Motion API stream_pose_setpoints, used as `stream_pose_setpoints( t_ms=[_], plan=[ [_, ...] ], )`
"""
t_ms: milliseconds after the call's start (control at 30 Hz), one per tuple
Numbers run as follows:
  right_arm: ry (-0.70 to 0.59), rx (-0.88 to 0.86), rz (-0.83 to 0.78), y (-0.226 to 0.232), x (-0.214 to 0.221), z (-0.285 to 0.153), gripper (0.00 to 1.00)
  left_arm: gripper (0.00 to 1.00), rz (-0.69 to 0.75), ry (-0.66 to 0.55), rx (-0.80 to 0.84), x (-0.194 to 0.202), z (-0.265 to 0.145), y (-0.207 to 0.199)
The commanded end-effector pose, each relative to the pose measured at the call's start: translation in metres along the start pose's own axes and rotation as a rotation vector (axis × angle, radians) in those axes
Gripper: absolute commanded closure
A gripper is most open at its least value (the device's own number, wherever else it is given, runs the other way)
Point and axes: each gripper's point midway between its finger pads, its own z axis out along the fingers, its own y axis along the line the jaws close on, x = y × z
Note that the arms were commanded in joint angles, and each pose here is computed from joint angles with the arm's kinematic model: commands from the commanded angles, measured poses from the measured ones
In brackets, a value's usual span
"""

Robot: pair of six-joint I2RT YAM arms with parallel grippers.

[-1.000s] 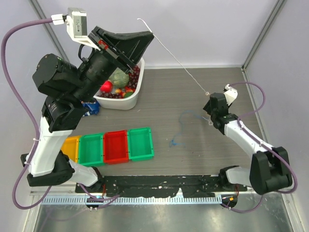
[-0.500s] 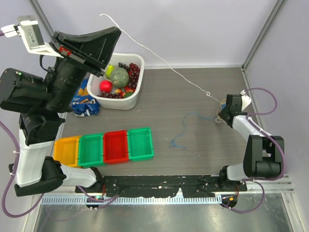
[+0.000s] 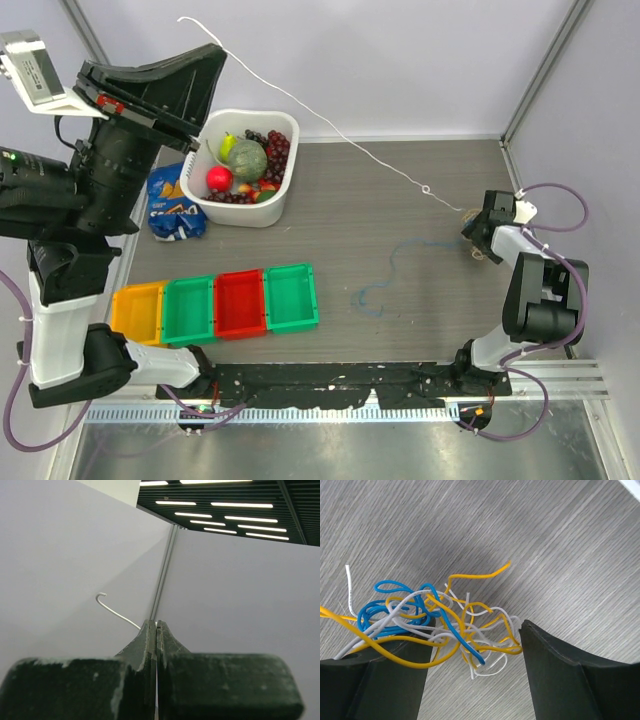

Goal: Untangle the cables

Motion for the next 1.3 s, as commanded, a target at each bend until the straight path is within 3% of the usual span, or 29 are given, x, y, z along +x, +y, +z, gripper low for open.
stream_pose_setpoints(
  t_ms=[0, 133, 233, 333, 500, 667, 833, 967, 1133, 1267],
  plan=[
    [-0.070, 0.086, -0.001, -0.009, -0.025, -0.001, 0.26, 1.00, 0.029, -0.130, -0.031, -0.053, -0.015, 0.007],
    [-0.055, 0.115, 0.003, -0.014, -0.023, 0.006, 0.25, 1.00, 0.038, -0.180, -0.040, -0.077, -0.025, 0.009],
    [-0.023, 0.085, 0.005, -0.008, -0.018, 0.005, 0.25, 1.00, 0.017, -0.149, -0.042, -0.061, -0.024, 0.010],
    [-0.015, -0.059, 0.011, 0.015, -0.016, -0.012, 0.25, 1.00, -0.014, -0.024, -0.018, -0.003, -0.009, 0.005],
    [-0.020, -0.248, -0.035, 0.050, -0.007, -0.057, 0.25, 1.00, -0.056, 0.234, -0.020, 0.126, 0.014, 0.004],
    [-0.057, -0.388, -0.171, 0.090, 0.012, -0.110, 0.25, 1.00, -0.047, 0.384, -0.029, 0.202, 0.014, 0.008],
    [-0.029, -0.386, -0.161, 0.085, 0.017, -0.125, 0.28, 1.00, 0.038, 0.607, -0.108, 0.291, -0.015, 0.035],
    [0.068, -0.426, -0.148, 0.080, 0.043, -0.131, 0.33, 1.00, 0.027, 0.743, -0.143, 0.351, -0.051, 0.048],
    [0.213, -0.582, -0.135, 0.084, 0.085, -0.149, 0.36, 1.00, -0.045, 0.834, -0.145, 0.401, -0.086, 0.051],
    [0.227, -0.576, -0.126, 0.074, 0.100, -0.144, 0.36, 1.00, -0.109, 0.892, -0.142, 0.433, -0.104, 0.049]
  ],
)
